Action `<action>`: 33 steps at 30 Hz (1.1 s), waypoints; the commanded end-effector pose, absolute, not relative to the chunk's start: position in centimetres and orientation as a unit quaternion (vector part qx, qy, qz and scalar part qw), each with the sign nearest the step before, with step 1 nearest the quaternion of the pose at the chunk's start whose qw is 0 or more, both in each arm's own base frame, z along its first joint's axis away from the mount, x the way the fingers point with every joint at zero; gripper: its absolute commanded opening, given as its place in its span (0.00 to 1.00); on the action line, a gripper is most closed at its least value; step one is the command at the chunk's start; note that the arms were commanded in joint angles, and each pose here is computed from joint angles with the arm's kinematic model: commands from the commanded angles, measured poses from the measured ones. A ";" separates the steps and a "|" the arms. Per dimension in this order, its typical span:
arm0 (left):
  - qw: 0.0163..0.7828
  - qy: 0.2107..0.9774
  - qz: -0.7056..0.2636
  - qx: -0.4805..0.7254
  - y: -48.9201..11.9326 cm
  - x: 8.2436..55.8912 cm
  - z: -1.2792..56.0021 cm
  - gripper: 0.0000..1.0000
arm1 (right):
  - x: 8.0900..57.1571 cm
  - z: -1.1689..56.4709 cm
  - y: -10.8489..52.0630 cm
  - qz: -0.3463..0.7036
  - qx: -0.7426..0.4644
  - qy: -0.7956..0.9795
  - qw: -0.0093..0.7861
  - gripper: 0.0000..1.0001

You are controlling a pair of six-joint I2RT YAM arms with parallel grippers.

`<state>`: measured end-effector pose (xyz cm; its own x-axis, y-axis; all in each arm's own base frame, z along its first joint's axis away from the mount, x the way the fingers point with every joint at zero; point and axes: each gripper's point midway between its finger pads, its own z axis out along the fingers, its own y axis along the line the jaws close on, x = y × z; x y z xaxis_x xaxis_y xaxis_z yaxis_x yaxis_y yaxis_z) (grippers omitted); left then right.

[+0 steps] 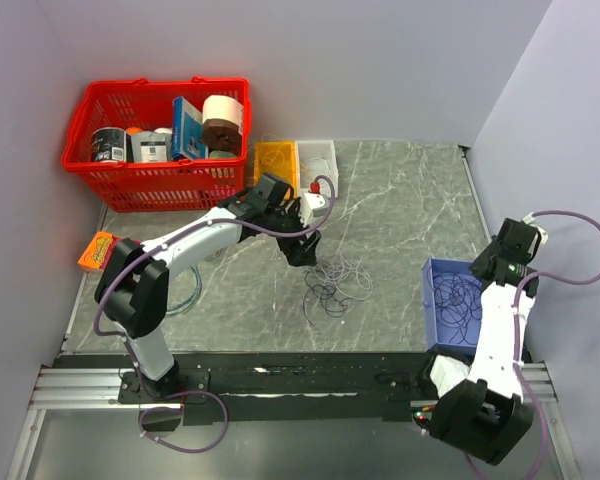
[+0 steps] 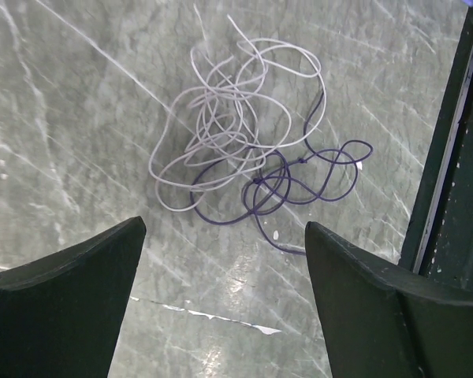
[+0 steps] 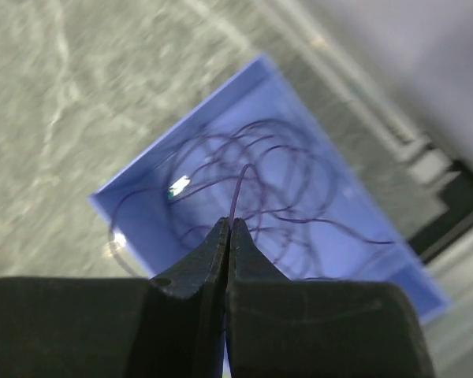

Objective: Untangle the cables

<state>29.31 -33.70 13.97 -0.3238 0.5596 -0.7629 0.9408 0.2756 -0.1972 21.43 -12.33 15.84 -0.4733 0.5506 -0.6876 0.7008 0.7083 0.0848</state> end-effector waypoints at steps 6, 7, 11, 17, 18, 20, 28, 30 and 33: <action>0.313 0.725 -0.343 0.509 -33.7 29.4 15.5 0.89 | 22.6 14.5 -9.2 -0.007 0.377 0.869 0.321 0.85; 0.313 0.726 -0.343 0.508 -33.8 29.5 15.4 0.89 | 22.4 15.0 -9.8 -0.026 0.380 0.866 0.324 1.00; 0.304 0.736 -0.340 0.500 -33.7 29.7 14.6 0.90 | 22.2 18.6 -10.6 -0.084 0.346 0.858 0.370 1.00; 0.293 0.740 -0.342 0.500 -33.6 29.9 14.5 0.90 | 25.3 25.3 -4.8 -0.084 0.176 0.861 0.469 1.00; 0.294 0.744 -0.340 0.495 -33.3 30.3 14.7 0.90 | 26.0 25.1 -3.3 -0.070 0.147 0.869 0.468 1.00; 0.297 0.750 -0.336 0.487 -32.9 31.1 15.0 0.91 | 27.4 24.6 0.8 -0.008 0.068 0.881 0.469 1.00; 0.294 0.776 -0.323 0.455 -29.3 32.9 15.2 0.91 | 29.4 16.6 13.5 0.155 -0.121 0.912 0.360 0.62; 0.290 0.781 -0.317 0.453 -28.5 32.8 14.8 0.92 | 29.6 14.0 14.1 0.153 -0.127 0.926 0.322 0.55; 0.286 0.788 -0.307 0.451 -27.8 32.8 14.2 0.92 | 29.1 11.2 15.2 0.173 -0.125 0.938 0.272 0.55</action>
